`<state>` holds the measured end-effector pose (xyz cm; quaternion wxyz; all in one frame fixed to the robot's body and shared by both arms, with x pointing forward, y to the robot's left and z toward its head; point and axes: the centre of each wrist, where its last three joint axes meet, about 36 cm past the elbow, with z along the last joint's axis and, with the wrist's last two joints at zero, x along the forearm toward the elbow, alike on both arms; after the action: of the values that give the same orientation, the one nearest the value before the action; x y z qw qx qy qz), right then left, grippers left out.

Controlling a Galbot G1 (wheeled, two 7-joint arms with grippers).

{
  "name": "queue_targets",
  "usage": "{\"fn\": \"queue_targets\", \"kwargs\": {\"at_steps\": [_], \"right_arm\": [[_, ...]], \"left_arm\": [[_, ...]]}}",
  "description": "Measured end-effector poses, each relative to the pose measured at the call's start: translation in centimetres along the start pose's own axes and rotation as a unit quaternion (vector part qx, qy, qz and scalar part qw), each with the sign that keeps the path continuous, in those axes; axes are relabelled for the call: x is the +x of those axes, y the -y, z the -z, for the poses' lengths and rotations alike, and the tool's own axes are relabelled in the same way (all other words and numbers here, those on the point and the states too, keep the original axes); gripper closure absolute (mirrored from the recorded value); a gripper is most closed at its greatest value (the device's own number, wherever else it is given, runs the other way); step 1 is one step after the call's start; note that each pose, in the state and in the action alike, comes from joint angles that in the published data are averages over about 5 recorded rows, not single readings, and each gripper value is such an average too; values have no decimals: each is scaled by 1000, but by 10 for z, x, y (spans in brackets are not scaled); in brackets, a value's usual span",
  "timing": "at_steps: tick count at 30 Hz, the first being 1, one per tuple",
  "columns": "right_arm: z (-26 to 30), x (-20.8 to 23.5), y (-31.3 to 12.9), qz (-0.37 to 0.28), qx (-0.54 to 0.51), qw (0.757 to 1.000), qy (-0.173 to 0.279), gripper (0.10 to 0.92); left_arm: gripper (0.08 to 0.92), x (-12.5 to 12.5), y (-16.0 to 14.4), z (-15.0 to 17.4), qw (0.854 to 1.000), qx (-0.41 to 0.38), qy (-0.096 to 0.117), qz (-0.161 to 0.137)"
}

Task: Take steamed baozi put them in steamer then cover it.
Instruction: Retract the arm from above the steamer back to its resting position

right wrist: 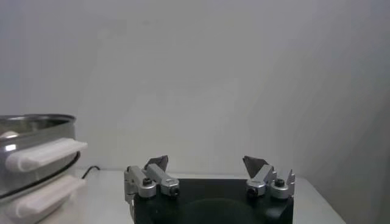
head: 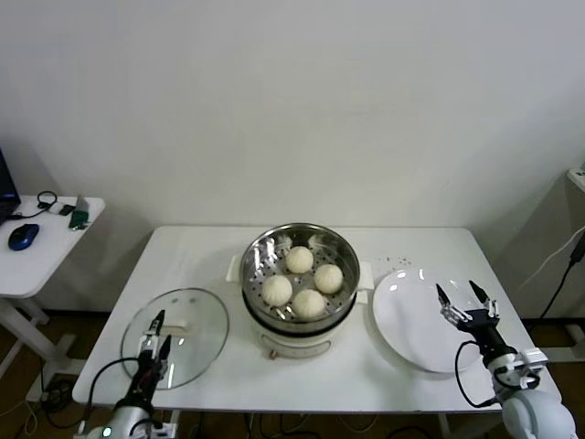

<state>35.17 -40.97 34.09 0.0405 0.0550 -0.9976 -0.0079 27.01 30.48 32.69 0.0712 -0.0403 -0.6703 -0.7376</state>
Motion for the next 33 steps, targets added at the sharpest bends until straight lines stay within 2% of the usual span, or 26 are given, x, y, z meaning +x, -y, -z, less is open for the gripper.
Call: {"fn": "queue_targets", "kwargs": {"at_steps": [9, 19, 33], "right_arm": [[-11, 11, 0, -12, 7, 1000, -9, 200], [-20, 17, -6, -15, 15, 1000, -15, 200], [-26, 22, -12, -16, 29, 999, -18, 200]], "left_arm": [[177, -26, 31, -7, 1000, -21, 5, -15], [177, -57, 43, -15, 1000, -21, 0, 4], [177, -83, 53, -17, 1000, -16, 2, 15]]}}
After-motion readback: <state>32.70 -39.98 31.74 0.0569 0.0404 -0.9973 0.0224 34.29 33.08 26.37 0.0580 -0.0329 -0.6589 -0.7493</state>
